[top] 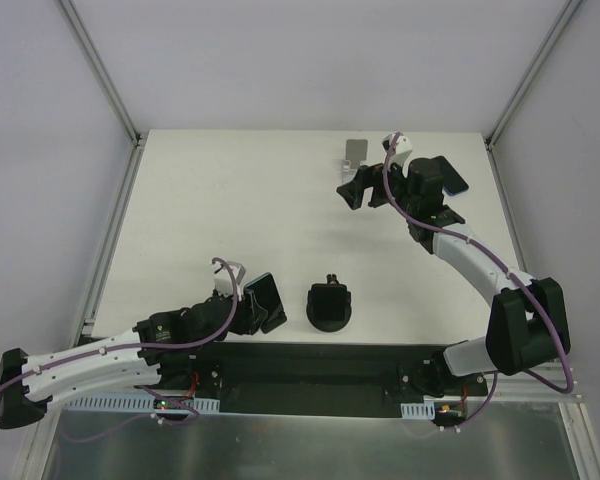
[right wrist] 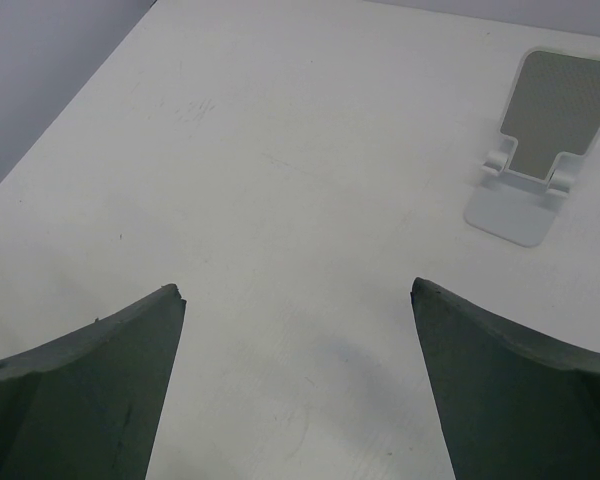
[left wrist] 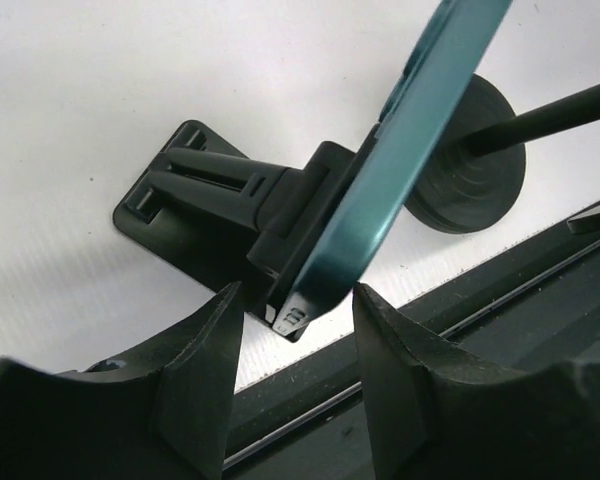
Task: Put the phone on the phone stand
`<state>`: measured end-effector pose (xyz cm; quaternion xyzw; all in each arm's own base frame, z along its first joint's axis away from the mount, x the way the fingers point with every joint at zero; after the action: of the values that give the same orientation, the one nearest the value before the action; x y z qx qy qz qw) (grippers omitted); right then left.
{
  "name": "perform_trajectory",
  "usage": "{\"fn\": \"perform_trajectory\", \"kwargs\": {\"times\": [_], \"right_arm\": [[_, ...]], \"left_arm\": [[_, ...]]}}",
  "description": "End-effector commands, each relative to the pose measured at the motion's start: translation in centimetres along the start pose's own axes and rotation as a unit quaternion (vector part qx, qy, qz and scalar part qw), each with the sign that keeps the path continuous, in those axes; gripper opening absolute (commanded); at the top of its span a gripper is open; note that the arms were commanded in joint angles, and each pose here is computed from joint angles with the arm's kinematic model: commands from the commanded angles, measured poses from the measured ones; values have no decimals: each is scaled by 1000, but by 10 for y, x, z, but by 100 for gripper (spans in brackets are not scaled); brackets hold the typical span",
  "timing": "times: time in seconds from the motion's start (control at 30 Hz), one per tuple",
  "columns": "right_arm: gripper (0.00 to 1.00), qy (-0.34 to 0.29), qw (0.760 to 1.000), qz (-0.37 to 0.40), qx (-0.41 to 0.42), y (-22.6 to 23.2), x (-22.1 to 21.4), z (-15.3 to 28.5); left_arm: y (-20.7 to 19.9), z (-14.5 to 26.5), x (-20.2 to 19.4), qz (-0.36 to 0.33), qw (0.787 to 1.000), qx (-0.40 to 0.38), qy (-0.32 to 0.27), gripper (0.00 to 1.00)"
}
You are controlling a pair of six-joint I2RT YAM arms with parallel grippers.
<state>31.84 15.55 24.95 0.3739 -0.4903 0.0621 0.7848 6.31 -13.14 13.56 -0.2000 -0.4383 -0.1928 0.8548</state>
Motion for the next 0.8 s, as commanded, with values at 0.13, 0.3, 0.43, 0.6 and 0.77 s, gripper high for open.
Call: {"fn": "perform_trajectory", "kwargs": {"times": [0.13, 0.3, 0.43, 0.6, 0.77], "right_arm": [[99, -38, 998, 21, 34, 17, 23, 4], [98, -37, 999, 21, 35, 17, 22, 4], [98, -37, 998, 22, 35, 17, 22, 4], [98, -40, 998, 26, 31, 17, 23, 6], [99, -40, 998, 28, 31, 17, 23, 7]], "left_arm": [[-2, -13, 7, -7, 999, -33, -37, 43], [-3, -19, 5, -9, 999, -52, -15, 33], [-2, -20, 5, -17, 998, -62, -17, 9], [-1, -22, 2, -54, 992, -110, -19, 0], [-8, -24, 3, -97, 977, -187, -44, 0]]}}
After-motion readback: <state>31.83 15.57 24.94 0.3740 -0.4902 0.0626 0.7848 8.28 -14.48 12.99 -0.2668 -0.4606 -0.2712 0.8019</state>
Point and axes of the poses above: each gripper's point midway between its finger pads, its own z axis back along the fingers, its own y axis along the line the jaws close on, x = y × z, the point moved 10 cm from there along z, back along the fingers, and after that the axes turned 15 degrees about -z, right-handed, at the moved point
